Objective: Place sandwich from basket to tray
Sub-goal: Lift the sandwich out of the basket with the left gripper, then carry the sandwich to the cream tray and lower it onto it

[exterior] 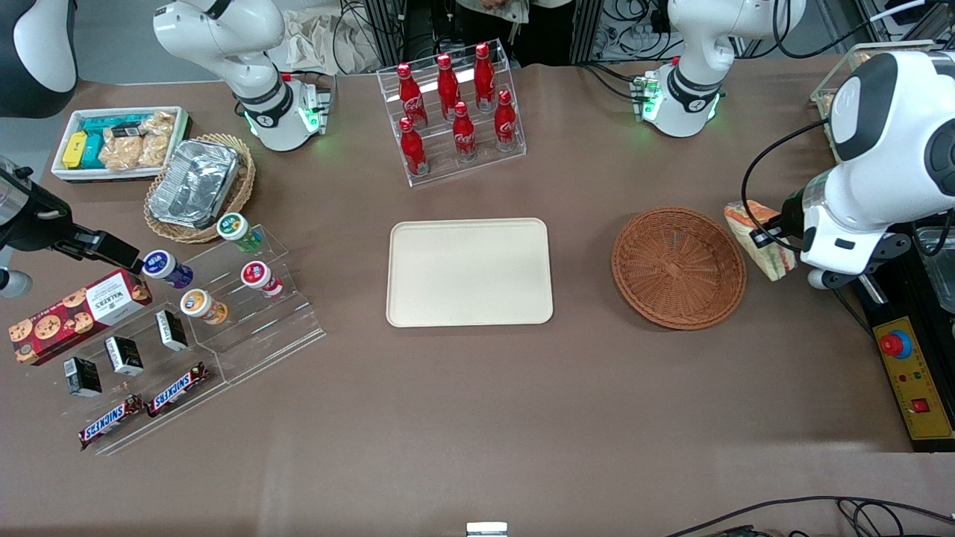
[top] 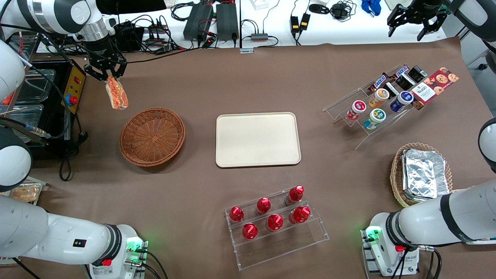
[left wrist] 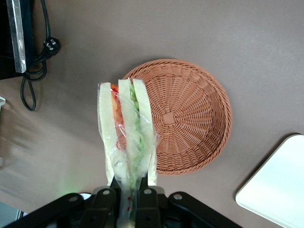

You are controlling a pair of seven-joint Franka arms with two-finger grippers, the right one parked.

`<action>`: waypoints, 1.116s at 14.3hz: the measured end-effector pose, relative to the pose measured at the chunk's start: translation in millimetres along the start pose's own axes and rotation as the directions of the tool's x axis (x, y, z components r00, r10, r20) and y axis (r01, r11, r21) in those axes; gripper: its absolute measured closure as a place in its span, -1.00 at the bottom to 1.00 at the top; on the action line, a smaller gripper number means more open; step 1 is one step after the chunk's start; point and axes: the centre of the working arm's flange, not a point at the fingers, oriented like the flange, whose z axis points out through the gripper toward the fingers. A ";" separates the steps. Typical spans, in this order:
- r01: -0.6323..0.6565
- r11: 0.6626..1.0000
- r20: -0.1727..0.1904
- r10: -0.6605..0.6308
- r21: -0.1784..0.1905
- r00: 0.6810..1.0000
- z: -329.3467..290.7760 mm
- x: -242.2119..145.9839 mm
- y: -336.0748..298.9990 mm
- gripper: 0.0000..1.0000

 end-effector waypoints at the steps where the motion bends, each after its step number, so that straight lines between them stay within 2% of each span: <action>1: -0.005 1.000 0.000 0.005 0.001 1.000 0.4 -0.6 1.4 0.70; 6: -0.054 0.999 -0.004 0.054 0.005 0.999 -0.5 -14.5 21.3 0.70; 10: -0.146 0.989 0.003 0.146 -0.011 0.989 -4.3 -51.1 63.1 0.70; 13: -0.190 0.982 0.004 0.190 0.001 0.982 -2.9 -81.5 93.8 0.70; 16: -0.167 0.986 -0.008 0.167 0.012 0.986 -0.4 -119.2 129.5 0.70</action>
